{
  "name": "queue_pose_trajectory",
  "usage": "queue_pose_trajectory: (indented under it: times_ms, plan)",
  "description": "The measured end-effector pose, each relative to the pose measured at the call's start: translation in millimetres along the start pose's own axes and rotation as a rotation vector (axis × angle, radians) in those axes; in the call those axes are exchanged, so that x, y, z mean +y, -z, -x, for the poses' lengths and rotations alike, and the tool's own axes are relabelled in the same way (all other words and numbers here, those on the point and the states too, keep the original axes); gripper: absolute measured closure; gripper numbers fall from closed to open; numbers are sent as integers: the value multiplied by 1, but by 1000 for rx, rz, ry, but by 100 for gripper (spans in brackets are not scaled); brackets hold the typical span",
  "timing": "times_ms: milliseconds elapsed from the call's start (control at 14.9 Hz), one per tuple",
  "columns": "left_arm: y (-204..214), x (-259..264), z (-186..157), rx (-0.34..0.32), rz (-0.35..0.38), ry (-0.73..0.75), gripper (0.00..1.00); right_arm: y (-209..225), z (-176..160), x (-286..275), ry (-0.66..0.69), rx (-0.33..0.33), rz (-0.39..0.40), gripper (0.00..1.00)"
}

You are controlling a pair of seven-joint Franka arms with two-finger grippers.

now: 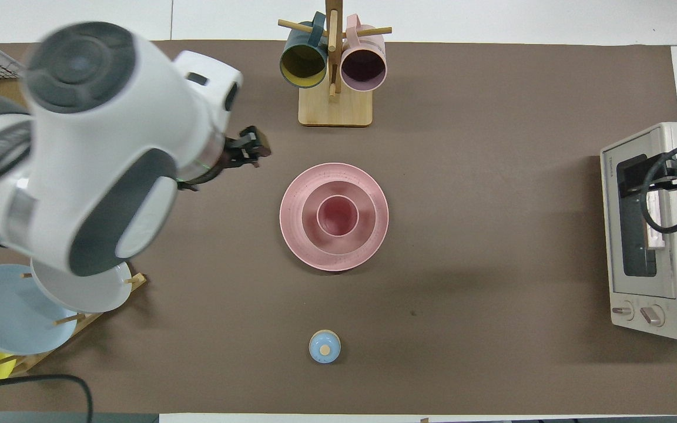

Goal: Organize tableware

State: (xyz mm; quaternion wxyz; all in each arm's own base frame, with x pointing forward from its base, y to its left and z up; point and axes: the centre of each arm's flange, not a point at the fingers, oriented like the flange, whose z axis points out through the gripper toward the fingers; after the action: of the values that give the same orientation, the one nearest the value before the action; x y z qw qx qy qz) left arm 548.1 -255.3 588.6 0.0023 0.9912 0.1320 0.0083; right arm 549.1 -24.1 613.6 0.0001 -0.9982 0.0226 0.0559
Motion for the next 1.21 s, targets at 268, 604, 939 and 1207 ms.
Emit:
queue_pose_trajectory:
  times_ms: [268,604,939,1207]
  plan:
    - [37,-126,-41,-28,-17,-116,0,0,0,-3,6,0,0,0]
    - [26,-212,-45,-84,1,-193,0,0,0,-8,14,-2,2,0]
    - [24,-203,-36,-84,-1,-215,0,0,1,-8,14,-6,2,0]
    - [32,-201,-37,-62,5,-218,0,0,1,-2,5,-6,2,0]
